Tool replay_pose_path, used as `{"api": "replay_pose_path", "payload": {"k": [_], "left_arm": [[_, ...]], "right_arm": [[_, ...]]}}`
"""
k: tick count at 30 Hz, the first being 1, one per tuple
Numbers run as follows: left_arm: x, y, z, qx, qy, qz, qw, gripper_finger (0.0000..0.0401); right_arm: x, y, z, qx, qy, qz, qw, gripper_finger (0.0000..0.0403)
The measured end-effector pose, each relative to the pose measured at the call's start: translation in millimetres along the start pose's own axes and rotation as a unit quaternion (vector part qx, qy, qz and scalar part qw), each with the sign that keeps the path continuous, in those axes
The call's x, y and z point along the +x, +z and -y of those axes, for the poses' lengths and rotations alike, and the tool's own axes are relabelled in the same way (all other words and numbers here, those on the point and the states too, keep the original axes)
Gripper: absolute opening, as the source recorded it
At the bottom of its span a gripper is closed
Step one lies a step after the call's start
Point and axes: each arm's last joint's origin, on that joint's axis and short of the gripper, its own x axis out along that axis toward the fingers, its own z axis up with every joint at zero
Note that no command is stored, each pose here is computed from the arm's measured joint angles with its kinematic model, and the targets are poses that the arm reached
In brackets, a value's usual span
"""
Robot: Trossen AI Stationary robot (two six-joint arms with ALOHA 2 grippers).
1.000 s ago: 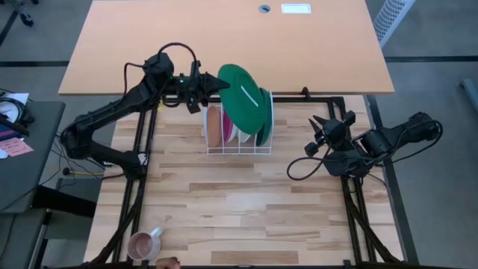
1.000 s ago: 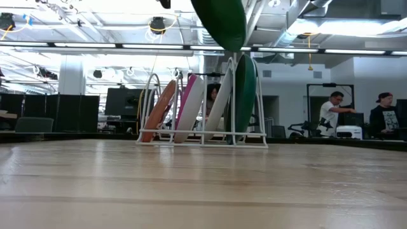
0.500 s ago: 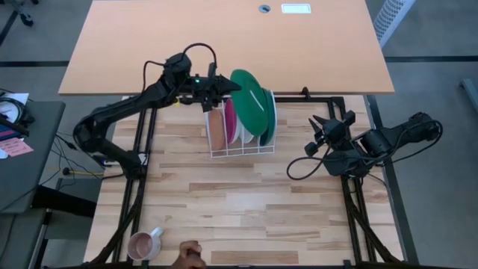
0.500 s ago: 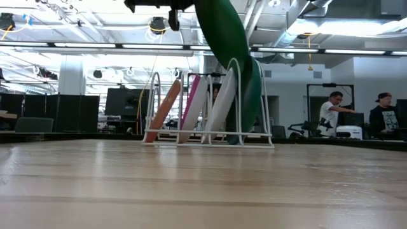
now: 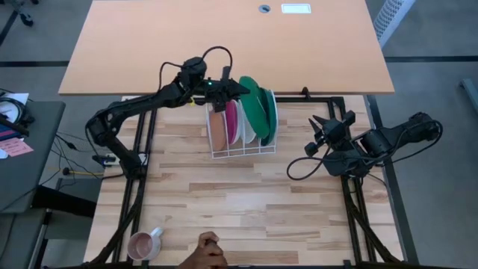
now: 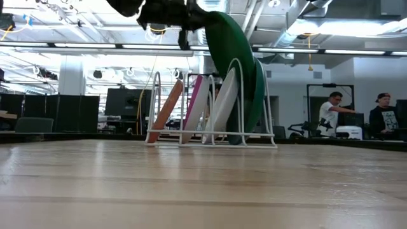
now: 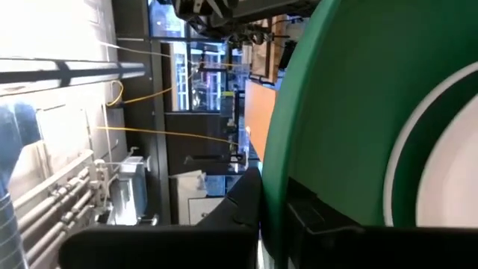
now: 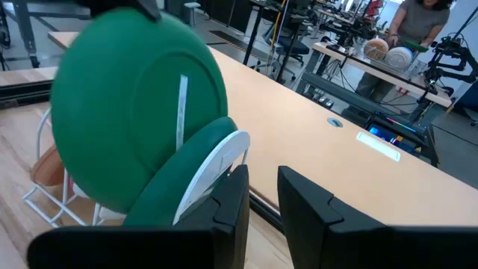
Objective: Sort dishes
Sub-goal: Put the green plate in the dish rack
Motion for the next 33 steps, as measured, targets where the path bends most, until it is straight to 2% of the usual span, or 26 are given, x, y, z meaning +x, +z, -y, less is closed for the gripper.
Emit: {"api": "replay_pose_path", "payload": {"k": [7,15,23,31,33], "left_arm": [[16,0,15,-0.021,-0.007,0.005,1.0,0.0032],[24,7,20,-0.04,-0.016,0.013,0.999,0.0057],[31,4,32,-0.051,-0.03,-0.003,0.998,0.0065],[46,1,38,-0.069,0.019,-0.047,0.996,0.0065],[48,0,42,-0.064,0.015,-0.061,0.996,0.0065]], "right_arm": [[0,0,0,0.0,0.0,0.0,1.0,0.0078],[0,0,0,-0.002,0.0,0.0,1.0,0.0078],[0,0,0,-0.001,0.0,0.0,1.0,0.0078],[0,0,0,0.0,0.0,0.0,1.0,0.0078],[0,0,0,0.001,0.0,0.0,1.0,0.0078]]}}
